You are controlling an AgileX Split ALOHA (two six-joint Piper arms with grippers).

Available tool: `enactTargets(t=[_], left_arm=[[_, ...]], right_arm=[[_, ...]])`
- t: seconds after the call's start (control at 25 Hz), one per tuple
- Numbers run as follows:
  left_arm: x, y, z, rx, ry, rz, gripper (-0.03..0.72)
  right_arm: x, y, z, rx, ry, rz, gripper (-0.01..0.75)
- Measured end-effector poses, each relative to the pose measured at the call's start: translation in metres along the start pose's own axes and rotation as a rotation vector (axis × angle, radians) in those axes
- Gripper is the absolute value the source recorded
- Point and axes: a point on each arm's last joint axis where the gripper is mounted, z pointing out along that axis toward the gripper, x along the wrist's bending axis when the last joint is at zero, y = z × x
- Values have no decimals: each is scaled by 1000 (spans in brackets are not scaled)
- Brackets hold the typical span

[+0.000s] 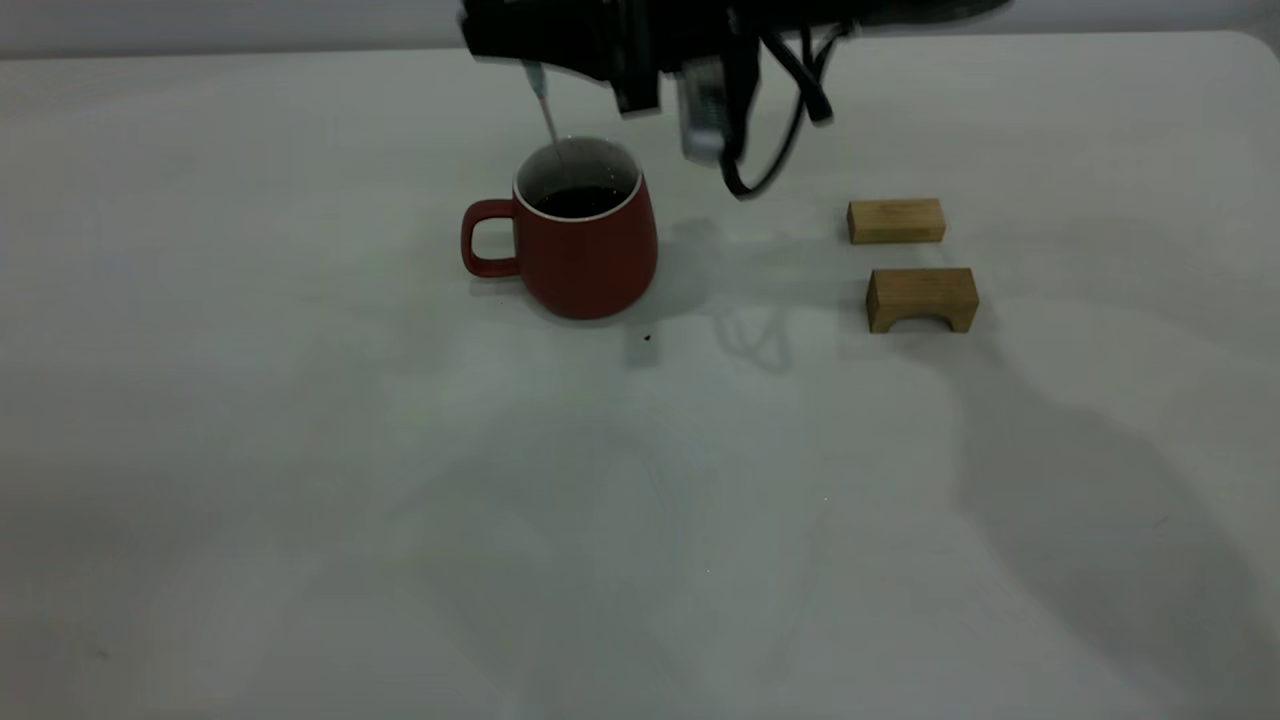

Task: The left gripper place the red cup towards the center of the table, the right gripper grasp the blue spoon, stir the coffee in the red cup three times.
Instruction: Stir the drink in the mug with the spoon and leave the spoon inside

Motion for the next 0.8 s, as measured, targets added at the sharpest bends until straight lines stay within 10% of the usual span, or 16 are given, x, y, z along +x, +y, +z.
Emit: enactTargets(t=[0.8], left_arm=[[0,0,0,0,0,0,560]], right_arm=[[10,25,14,15,5,-34,126]])
